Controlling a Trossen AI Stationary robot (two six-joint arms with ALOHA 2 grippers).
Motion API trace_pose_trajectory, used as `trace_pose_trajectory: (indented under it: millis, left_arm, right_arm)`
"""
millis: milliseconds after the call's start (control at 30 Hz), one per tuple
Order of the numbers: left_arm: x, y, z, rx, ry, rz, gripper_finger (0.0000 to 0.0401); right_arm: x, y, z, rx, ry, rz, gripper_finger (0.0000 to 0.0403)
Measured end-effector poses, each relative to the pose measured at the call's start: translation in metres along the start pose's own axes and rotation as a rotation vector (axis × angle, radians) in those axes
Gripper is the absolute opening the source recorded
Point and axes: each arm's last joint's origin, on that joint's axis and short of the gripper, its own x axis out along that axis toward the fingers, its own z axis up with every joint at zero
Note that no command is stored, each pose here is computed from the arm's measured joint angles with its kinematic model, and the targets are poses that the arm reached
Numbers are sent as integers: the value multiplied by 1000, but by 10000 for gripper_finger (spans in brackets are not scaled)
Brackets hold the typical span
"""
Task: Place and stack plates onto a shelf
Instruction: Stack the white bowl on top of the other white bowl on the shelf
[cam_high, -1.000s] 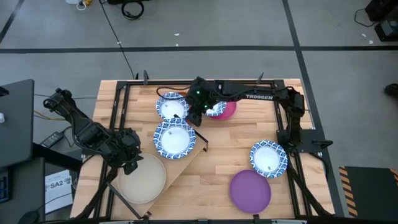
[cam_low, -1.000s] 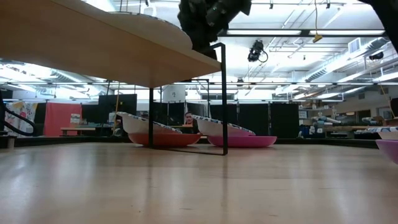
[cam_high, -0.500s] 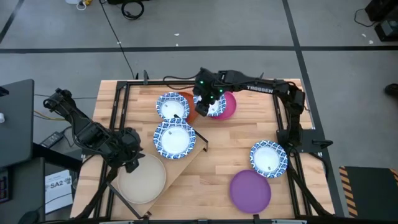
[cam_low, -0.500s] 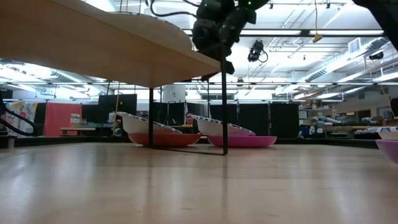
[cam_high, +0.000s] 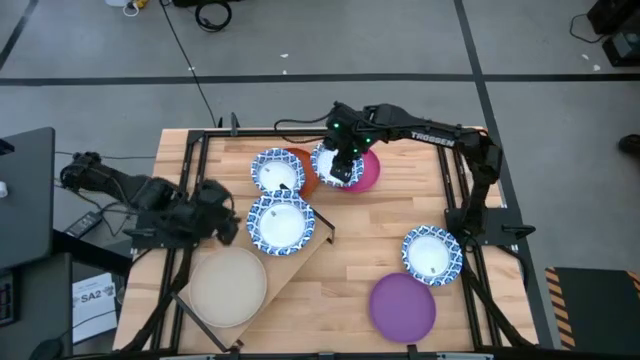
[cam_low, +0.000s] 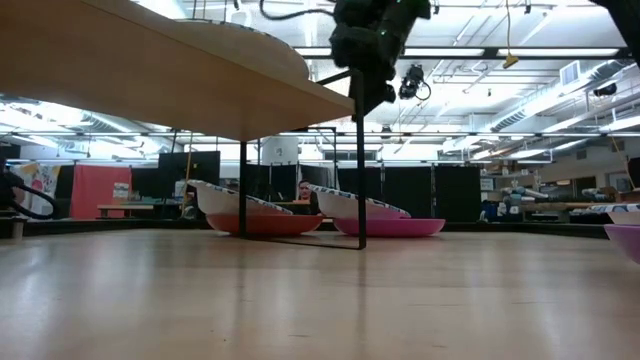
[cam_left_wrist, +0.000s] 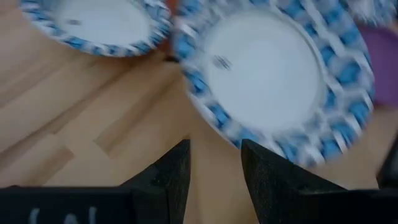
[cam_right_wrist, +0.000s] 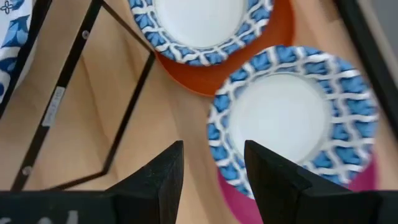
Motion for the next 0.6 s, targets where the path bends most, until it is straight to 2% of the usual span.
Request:
trace_pose_trajectory:
  millis: [100,333,600]
  left_arm:
    - [0,14,14,-68,-19,27,149]
    - [2,46,43,-128,-40,103,149]
    - [13,80,74,-179,-39,154,149]
  right_arm:
    - [-19,-2,-4,-25,-23,-25,174]
    - [-62,-2,-12,-75,-119,-81,174]
    - [-79,3,-15,-106,-173,-90,174]
